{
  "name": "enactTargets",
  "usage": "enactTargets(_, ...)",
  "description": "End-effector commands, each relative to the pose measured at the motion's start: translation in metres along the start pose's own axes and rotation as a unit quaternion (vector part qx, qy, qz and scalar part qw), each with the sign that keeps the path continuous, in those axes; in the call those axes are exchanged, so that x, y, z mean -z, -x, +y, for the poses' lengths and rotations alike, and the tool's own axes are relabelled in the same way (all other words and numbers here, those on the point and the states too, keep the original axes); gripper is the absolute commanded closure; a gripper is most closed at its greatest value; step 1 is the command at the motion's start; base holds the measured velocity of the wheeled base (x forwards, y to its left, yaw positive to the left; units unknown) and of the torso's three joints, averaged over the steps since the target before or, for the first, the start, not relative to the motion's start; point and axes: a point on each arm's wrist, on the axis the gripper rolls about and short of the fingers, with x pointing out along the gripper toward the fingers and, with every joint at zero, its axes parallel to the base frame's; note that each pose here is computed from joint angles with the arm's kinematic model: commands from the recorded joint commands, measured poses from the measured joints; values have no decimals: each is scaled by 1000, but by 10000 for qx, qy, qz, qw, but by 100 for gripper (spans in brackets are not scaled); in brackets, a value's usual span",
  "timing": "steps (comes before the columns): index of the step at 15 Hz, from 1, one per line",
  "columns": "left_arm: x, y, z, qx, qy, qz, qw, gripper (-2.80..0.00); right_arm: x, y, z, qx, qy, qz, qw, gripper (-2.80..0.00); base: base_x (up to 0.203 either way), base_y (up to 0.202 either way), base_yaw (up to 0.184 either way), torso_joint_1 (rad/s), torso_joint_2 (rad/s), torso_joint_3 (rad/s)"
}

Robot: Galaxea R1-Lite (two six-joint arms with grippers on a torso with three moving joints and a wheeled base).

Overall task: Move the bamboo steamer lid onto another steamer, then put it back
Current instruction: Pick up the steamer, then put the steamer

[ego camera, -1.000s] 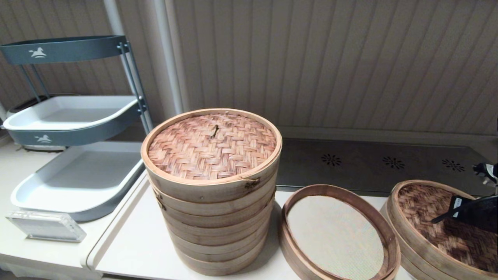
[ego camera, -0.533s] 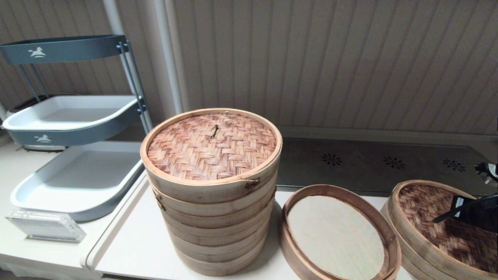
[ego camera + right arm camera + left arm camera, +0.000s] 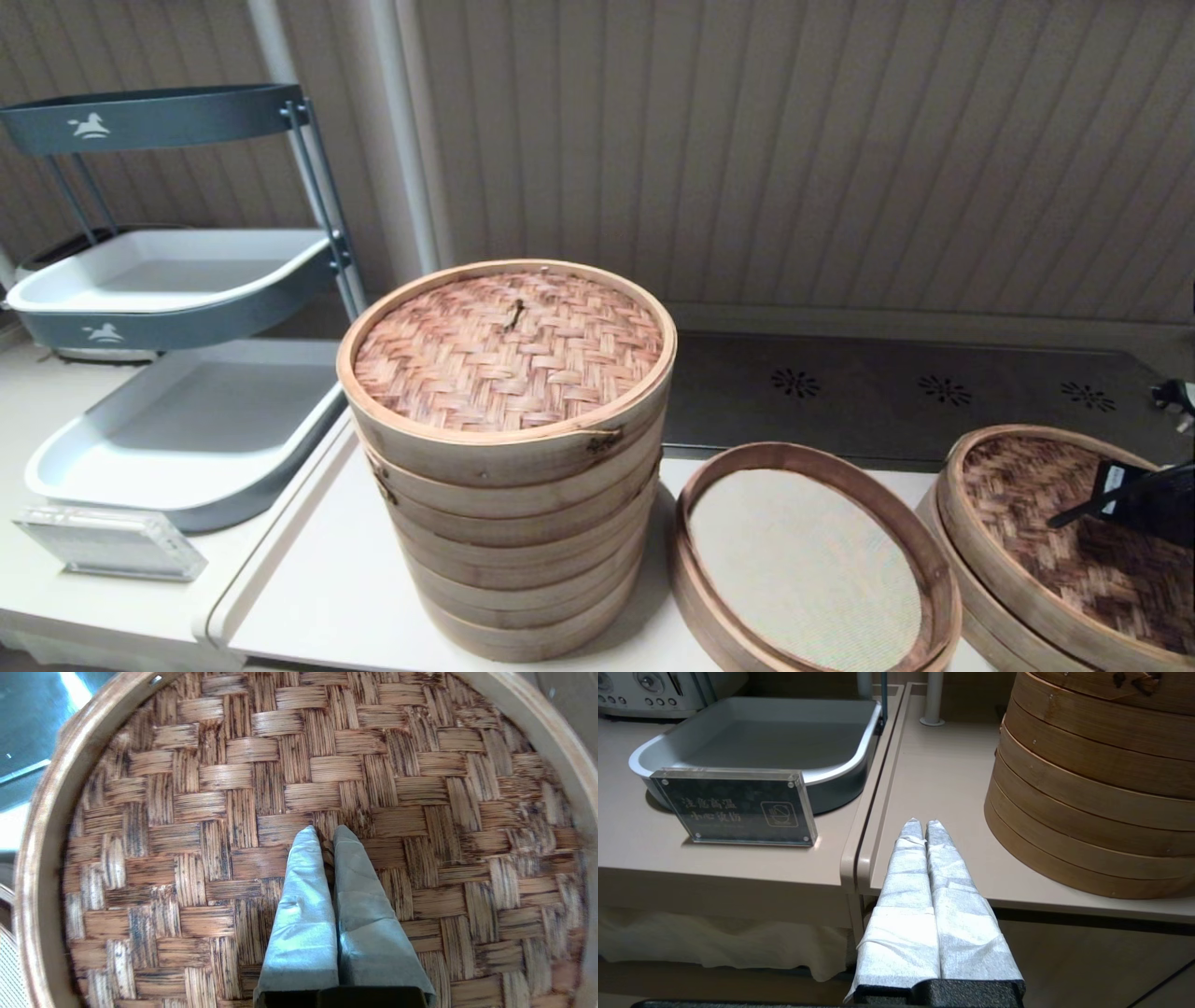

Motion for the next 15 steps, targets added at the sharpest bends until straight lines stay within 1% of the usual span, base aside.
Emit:
enactTargets(1, 1, 0, 0, 2, -3, 19, 10000, 0, -3, 3, 0, -11, -12, -98, 10000, 0, 0, 0, 0, 0, 0, 0)
enactTargets(5, 1, 0, 0, 2, 1, 21, 10000, 0, -13, 15, 3, -80, 11, -379, 9992, 0, 0, 0, 0, 0, 0, 0)
enactTargets(8, 1, 0, 0, 2, -3, 21, 10000, 0, -16, 17, 5, -123, 29, -444, 9989, 0, 0, 0, 0, 0, 0, 0)
enactTargets(10, 1, 0, 0, 2, 5, 21, 10000, 0, -16, 20, 10, -230, 93, -483, 9985, 0, 0, 0, 0, 0, 0, 0)
enactTargets(14, 1, 0, 0, 2, -3, 21, 10000, 0, -21, 34, 25, -513, 240, -704, 9959, 0, 0, 0, 0, 0, 0, 0)
enactTargets(15, 1, 0, 0, 2, -3, 19, 10000, 0, -20, 37, 29, -589, 304, -622, 9959, 0, 0, 0, 0, 0, 0, 0)
